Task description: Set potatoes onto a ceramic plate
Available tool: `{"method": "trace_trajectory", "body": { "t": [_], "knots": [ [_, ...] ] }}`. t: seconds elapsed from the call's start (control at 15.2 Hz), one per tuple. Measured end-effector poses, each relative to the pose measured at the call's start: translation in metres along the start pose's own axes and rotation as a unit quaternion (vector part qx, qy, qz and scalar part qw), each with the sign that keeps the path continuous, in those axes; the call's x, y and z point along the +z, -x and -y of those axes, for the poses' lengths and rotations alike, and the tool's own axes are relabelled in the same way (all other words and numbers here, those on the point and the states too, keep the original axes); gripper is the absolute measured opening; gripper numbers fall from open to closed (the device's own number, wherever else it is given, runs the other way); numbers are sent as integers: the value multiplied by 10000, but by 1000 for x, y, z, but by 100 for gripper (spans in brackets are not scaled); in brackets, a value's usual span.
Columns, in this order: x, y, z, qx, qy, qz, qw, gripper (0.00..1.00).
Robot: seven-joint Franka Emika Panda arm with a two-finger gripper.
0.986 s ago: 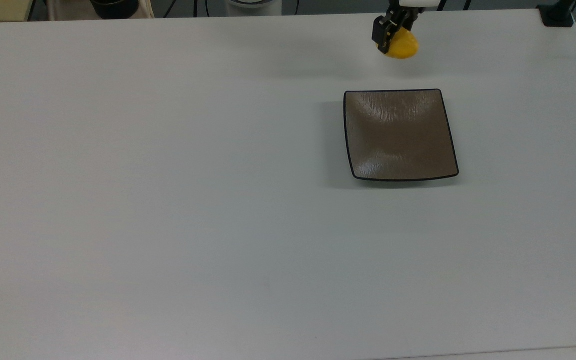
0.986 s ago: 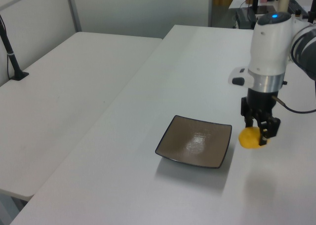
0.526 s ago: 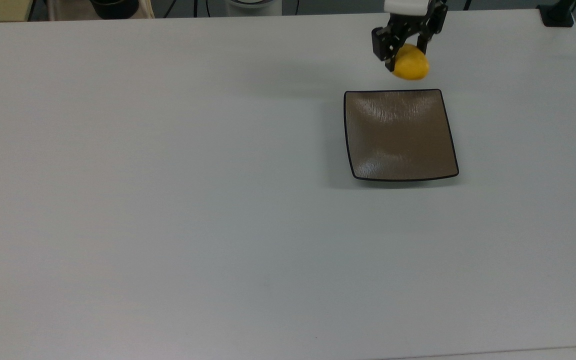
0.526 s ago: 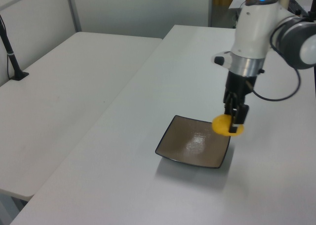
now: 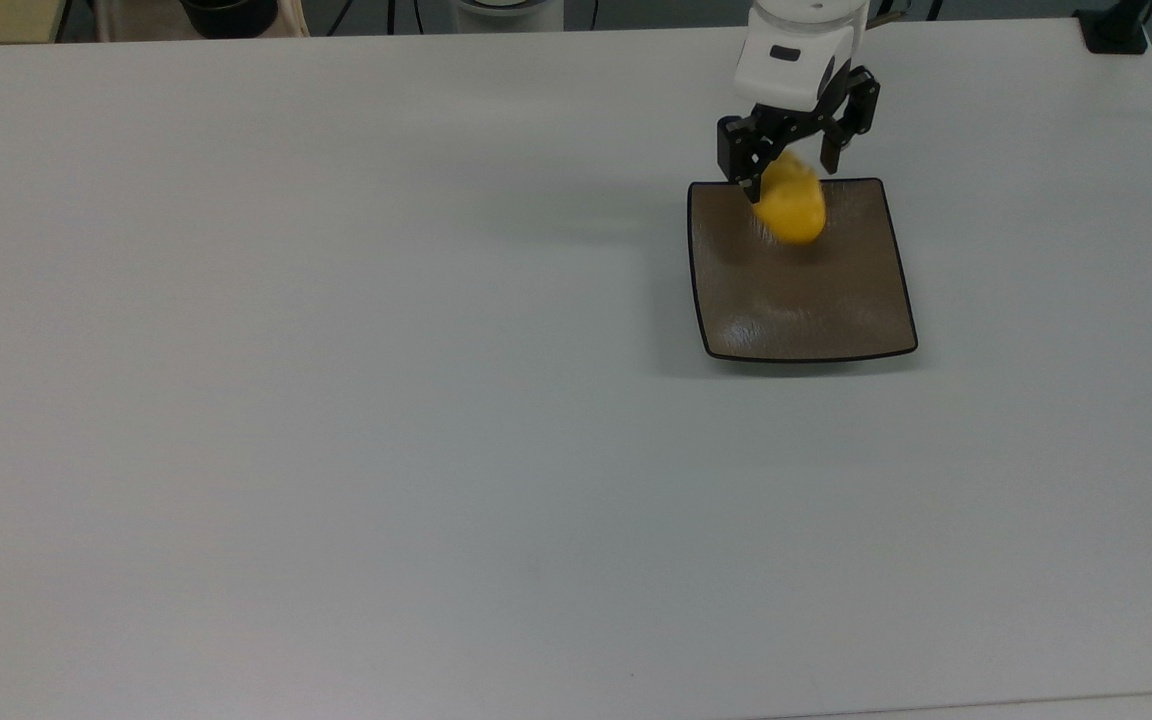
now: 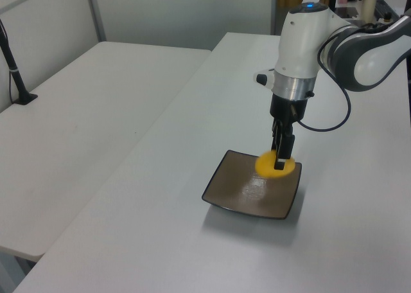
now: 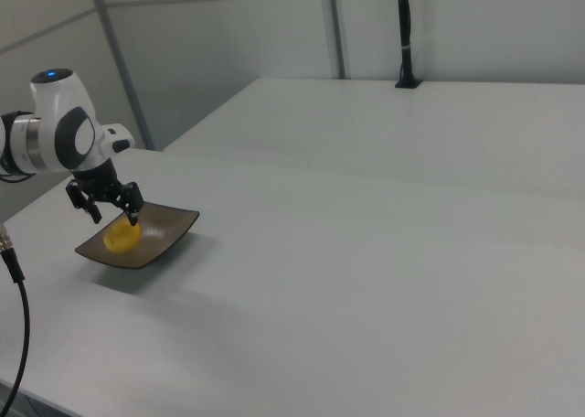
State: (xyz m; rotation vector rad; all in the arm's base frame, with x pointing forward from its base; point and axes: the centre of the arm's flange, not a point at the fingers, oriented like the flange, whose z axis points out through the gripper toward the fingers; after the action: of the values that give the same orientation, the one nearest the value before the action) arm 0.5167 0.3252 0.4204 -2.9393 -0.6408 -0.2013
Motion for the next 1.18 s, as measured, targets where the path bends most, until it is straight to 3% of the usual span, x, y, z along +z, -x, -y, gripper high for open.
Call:
{"method": "trace_trajectory", "body": {
  "t": [0.13,0.26,0.66,1.18],
  "knots": [
    [0,0,1,-11,-1,0,10000,88],
    [0,0,1,-15,4,-2,10000,100],
    [-3,-1,-2,24,24,-4,10000,100],
    [-30,11,-43,370,382,1004,9935,100]
  ]
}}
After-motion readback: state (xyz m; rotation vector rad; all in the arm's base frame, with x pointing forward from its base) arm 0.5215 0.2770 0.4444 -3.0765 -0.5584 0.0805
